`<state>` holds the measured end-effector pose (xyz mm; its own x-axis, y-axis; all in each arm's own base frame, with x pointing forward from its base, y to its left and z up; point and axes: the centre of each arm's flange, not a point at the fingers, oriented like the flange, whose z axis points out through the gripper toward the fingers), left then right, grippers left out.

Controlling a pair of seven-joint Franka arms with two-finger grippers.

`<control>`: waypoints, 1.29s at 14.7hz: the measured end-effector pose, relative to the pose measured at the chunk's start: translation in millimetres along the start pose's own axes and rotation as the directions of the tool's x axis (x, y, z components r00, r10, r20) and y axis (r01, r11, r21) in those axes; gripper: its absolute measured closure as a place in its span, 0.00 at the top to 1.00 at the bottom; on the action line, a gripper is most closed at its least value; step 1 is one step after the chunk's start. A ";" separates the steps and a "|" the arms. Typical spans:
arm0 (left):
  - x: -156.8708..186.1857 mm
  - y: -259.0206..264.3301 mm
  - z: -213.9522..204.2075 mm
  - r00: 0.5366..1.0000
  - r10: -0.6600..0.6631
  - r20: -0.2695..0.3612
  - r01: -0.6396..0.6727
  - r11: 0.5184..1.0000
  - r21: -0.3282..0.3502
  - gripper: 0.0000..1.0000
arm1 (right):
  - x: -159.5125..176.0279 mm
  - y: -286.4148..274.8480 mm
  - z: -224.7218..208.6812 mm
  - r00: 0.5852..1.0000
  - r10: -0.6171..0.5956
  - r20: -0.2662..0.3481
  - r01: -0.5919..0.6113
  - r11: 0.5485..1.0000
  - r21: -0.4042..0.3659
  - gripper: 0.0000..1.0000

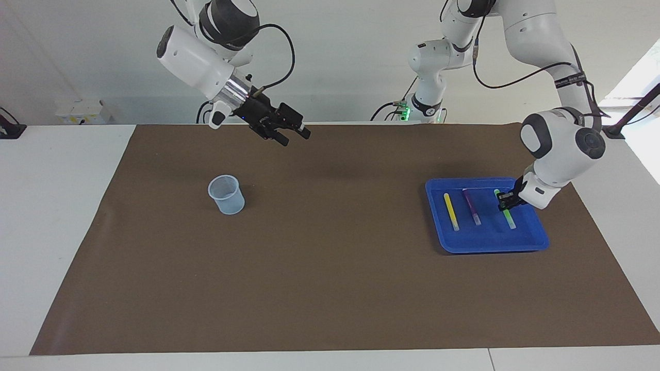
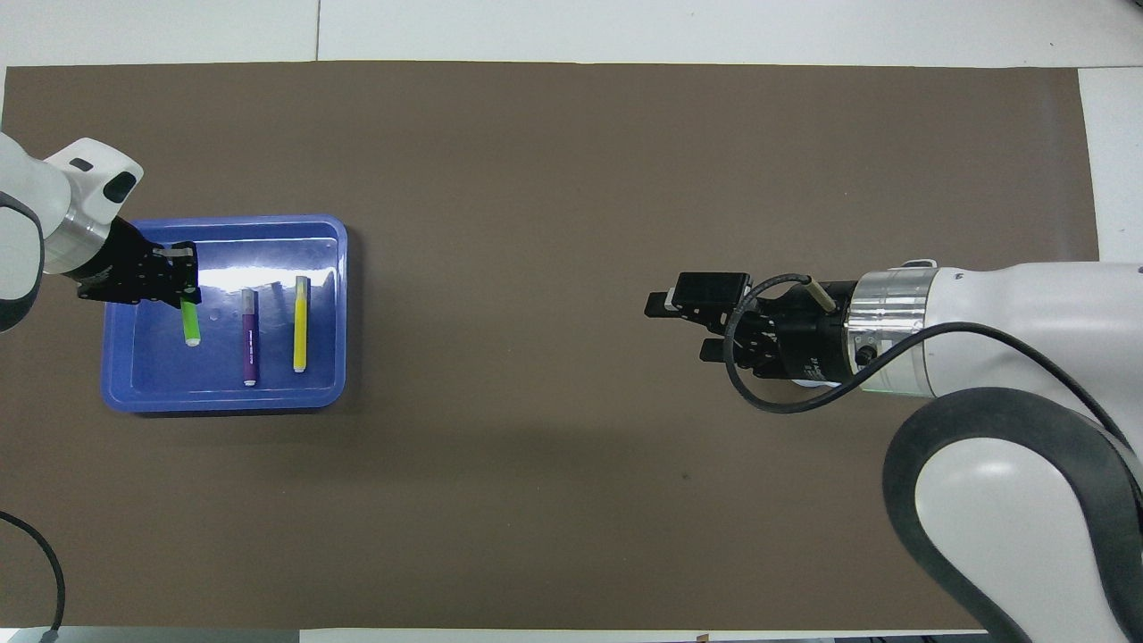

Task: Transfer and insert pens with both arms
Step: 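Lift the green pen with the left gripper toward the right gripper, then grasp the green pen with the right gripper and open the left gripper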

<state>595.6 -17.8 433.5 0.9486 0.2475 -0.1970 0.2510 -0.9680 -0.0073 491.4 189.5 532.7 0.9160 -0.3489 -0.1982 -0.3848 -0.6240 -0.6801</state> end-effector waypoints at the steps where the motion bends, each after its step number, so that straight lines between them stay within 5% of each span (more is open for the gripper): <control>1: -13.0 21.9 -10.5 0.998 -0.058 0.011 0.058 0.998 -0.008 0.17 | 0.0 -0.4 -0.1 1.000 0.005 0.002 -0.005 1.000 0.008 1.00; 4: -59.3 77.3 -39.5 0.958 -0.275 0.087 0.281 0.956 -0.077 0.17 | 0.1 -0.7 -0.1 1.000 0.016 0.003 -0.016 1.000 0.017 1.00; 8: -106.2 116.4 -74.7 0.809 -0.533 0.247 0.575 0.804 -0.152 0.17 | -12.2 -18.8 11.1 0.997 0.076 -0.032 -0.073 0.994 0.080 1.00; 10: -126.0 145.1 -74.3 0.683 -0.647 0.339 0.713 0.691 -0.118 0.17 | -29.6 -34.6 26.0 0.992 0.116 -0.057 -0.110 0.989 0.101 1.00; 14: -169.9 219.9 -53.5 0.467 -0.779 0.418 0.870 0.490 -0.058 0.17 | -57.2 -55.2 47.0 0.990 0.131 -0.055 -0.124 0.985 0.117 1.00; 19: -192.9 243.5 -52.0 0.355 -0.783 0.511 0.920 0.391 -0.039 0.17 | -76.0 -61.1 61.6 0.996 0.084 -0.025 -0.081 0.992 0.100 1.00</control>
<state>483.7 -299.0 520.7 0.0415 0.8237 -0.5656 0.9780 -0.1493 -0.1456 452.3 297.3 545.8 0.8772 -0.4178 -0.2366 -0.4445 -0.5203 -0.7292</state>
